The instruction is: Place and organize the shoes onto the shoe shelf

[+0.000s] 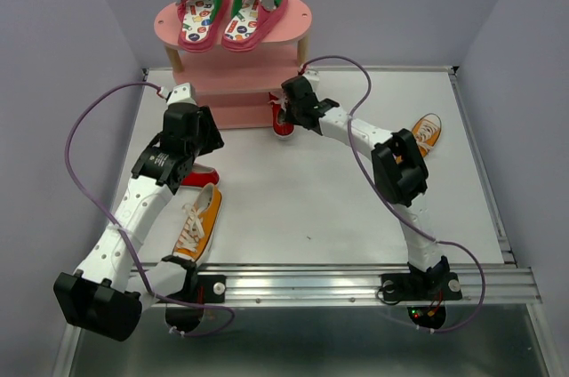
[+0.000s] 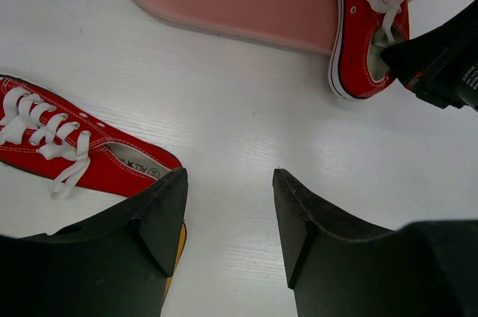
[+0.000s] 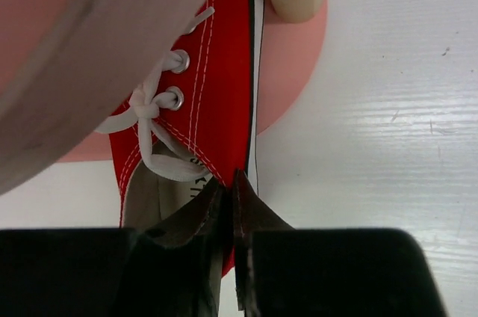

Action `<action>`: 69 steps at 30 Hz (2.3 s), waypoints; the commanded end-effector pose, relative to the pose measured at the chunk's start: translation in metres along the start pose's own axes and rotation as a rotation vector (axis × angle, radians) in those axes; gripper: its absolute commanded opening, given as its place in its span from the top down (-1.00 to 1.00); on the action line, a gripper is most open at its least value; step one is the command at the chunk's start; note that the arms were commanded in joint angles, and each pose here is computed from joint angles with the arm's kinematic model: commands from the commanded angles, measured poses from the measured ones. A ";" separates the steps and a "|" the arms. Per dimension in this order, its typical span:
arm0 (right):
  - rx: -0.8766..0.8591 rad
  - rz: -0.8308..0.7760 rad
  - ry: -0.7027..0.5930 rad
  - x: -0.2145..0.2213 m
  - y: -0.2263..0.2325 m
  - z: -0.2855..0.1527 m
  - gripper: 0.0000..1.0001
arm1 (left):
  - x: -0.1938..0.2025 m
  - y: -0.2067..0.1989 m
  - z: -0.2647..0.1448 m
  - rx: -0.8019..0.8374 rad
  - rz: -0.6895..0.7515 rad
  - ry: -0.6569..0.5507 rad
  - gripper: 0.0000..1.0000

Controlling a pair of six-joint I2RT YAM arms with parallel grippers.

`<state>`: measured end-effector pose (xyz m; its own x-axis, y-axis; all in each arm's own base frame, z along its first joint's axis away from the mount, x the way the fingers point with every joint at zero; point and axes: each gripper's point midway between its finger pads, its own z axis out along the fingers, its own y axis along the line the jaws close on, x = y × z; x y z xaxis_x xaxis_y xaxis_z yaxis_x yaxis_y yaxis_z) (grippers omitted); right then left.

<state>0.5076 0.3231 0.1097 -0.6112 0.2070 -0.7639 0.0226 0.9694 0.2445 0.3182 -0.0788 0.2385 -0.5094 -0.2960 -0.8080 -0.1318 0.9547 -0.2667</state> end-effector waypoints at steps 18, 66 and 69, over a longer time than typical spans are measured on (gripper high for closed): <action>-0.199 0.137 -0.154 -0.043 0.024 -0.054 -0.11 | -0.010 -0.002 -0.005 0.015 -0.015 -0.042 -0.21; -0.136 0.007 -0.133 -0.019 -0.054 -0.159 -0.70 | 0.111 0.081 0.104 -0.467 -0.304 0.135 -0.10; -0.140 0.004 -0.128 -0.018 -0.053 -0.159 -0.70 | 0.117 0.082 0.101 -0.463 -0.310 0.146 -0.23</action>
<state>0.3918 0.2476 0.1885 -0.5355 0.2329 -0.8118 -0.0729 0.9449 0.3192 0.3410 -0.0410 0.0735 -0.5040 -0.5738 -0.6456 -0.6186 0.7614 -0.1939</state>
